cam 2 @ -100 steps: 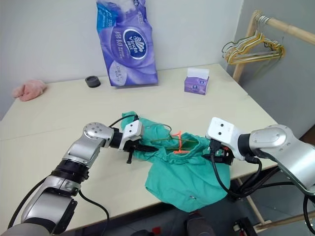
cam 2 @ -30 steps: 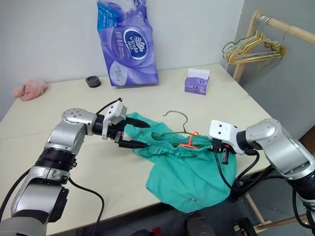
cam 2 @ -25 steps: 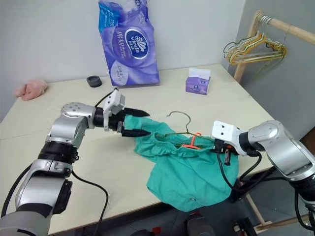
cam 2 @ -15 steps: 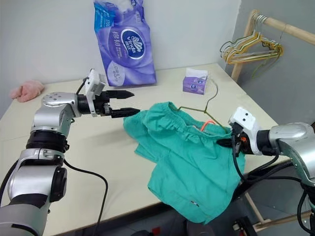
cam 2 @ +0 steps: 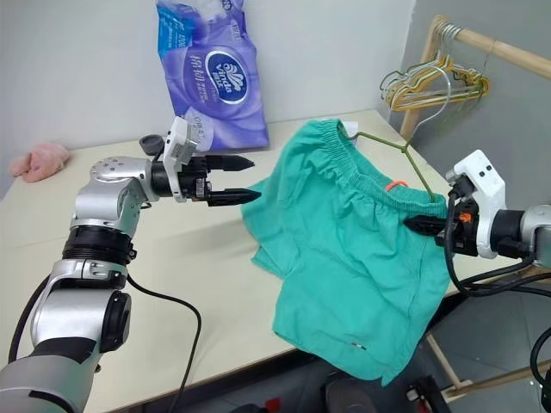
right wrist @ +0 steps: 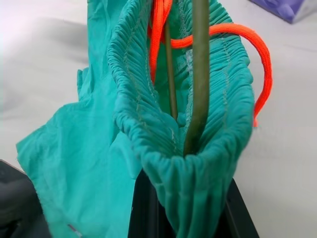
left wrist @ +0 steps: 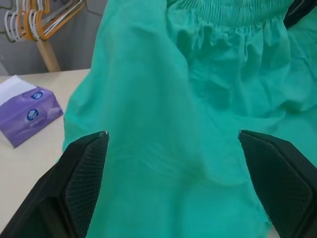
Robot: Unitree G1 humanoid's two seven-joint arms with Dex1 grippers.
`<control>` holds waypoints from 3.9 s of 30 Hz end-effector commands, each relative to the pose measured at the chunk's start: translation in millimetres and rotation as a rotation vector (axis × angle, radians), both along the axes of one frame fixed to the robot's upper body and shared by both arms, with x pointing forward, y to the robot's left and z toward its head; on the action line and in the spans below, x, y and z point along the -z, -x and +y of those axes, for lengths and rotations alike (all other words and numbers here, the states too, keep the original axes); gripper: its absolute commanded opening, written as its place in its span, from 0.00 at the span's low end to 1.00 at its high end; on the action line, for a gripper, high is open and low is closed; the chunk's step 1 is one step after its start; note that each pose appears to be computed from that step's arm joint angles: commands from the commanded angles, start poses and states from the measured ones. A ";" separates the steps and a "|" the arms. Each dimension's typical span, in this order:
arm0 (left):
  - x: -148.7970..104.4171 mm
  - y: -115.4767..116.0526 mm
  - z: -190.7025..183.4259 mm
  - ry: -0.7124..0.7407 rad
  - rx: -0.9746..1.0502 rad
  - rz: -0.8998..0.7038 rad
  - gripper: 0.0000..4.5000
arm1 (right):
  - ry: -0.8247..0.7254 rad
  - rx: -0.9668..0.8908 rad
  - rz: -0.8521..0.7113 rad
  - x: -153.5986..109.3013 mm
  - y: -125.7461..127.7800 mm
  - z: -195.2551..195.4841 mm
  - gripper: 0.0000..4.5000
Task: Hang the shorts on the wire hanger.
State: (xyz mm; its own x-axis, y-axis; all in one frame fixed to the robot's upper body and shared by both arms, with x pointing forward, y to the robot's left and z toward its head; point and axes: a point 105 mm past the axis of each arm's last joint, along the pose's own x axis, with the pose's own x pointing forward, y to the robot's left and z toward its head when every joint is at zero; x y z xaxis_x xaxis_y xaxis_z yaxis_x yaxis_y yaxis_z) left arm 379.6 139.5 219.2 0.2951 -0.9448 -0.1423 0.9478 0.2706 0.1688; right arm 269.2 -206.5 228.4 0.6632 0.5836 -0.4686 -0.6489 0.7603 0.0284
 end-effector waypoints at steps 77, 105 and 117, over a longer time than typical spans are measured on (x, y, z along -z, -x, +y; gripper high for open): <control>-124.6 94.0 -269.3 0.276 0.476 -0.550 0.98 | -0.146 1.090 0.041 -63.7 -16.8 -215.8 0.00; -134.2 100.9 -279.2 0.382 0.547 -0.376 1.00 | -0.007 1.073 -0.086 -95.4 25.9 -203.8 0.99; -145.1 92.5 -270.1 0.438 0.516 -0.340 1.00 | 0.371 0.829 -0.376 -116.4 32.3 -140.5 0.99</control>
